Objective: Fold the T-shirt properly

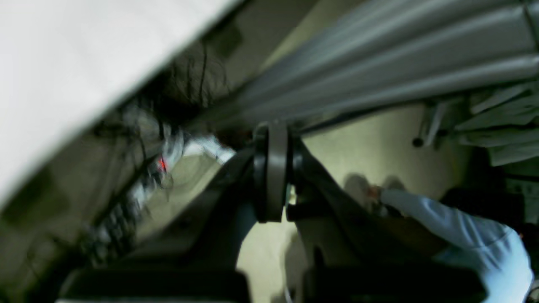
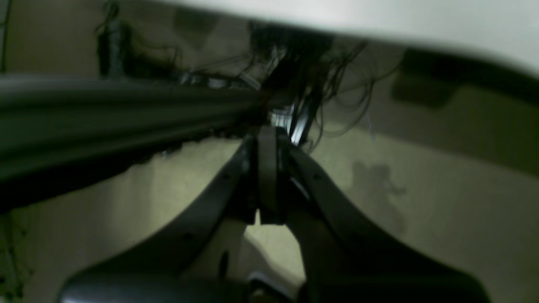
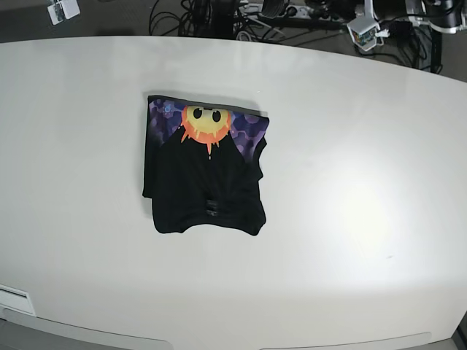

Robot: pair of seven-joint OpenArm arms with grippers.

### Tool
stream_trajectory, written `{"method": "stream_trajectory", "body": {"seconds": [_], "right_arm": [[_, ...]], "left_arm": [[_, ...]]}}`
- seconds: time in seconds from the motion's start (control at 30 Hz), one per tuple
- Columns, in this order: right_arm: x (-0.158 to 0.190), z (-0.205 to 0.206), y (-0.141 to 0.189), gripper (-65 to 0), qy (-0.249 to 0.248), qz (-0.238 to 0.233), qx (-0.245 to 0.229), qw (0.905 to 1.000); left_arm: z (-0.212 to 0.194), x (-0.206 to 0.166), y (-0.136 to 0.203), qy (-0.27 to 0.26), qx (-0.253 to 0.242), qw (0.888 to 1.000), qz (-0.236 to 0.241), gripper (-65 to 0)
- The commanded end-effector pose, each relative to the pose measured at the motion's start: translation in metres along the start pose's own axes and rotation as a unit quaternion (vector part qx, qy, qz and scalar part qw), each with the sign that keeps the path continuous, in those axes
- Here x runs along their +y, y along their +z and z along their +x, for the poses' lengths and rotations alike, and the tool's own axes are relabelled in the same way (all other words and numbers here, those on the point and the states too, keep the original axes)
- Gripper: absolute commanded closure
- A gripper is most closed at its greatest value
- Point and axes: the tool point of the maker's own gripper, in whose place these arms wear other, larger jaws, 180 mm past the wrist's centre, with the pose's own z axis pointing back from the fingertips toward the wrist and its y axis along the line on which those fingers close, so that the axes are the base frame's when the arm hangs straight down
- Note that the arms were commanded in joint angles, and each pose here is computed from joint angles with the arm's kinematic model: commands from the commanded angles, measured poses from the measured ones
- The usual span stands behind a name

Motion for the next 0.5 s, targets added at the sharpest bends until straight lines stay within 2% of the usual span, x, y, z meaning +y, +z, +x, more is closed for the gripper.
{"method": "stream_trajectory", "body": {"seconds": [0.0,0.1,0.2,0.33,0.47], "right_arm": [[0.004,-0.003,0.003,0.0,0.004,0.004,0.005,1.0],[0.011,-0.023,-0.005,0.0,0.0,0.014,0.039,0.9992],[0.014,-0.048,-0.025,0.0,-0.017,0.029,0.063,0.9975],[0.012,-0.086,-0.065,0.0,-0.039,0.038,0.099,0.9935],[-0.001,-0.11,-0.112,0.0,-0.046,0.038,0.124,0.9904]], "left_arm": [[-0.002,-0.007,0.0,0.004,-0.001,1.0,-0.002,0.0],[-0.028,-0.003,-0.005,0.052,0.02,0.998,0.012,0.0],[-0.064,0.019,-0.013,0.121,0.032,0.992,0.03,0.0],[-0.124,0.061,-0.028,0.216,0.054,0.972,0.08,0.0],[-0.179,0.097,-0.053,0.291,0.075,0.948,0.104,0.0]]}}
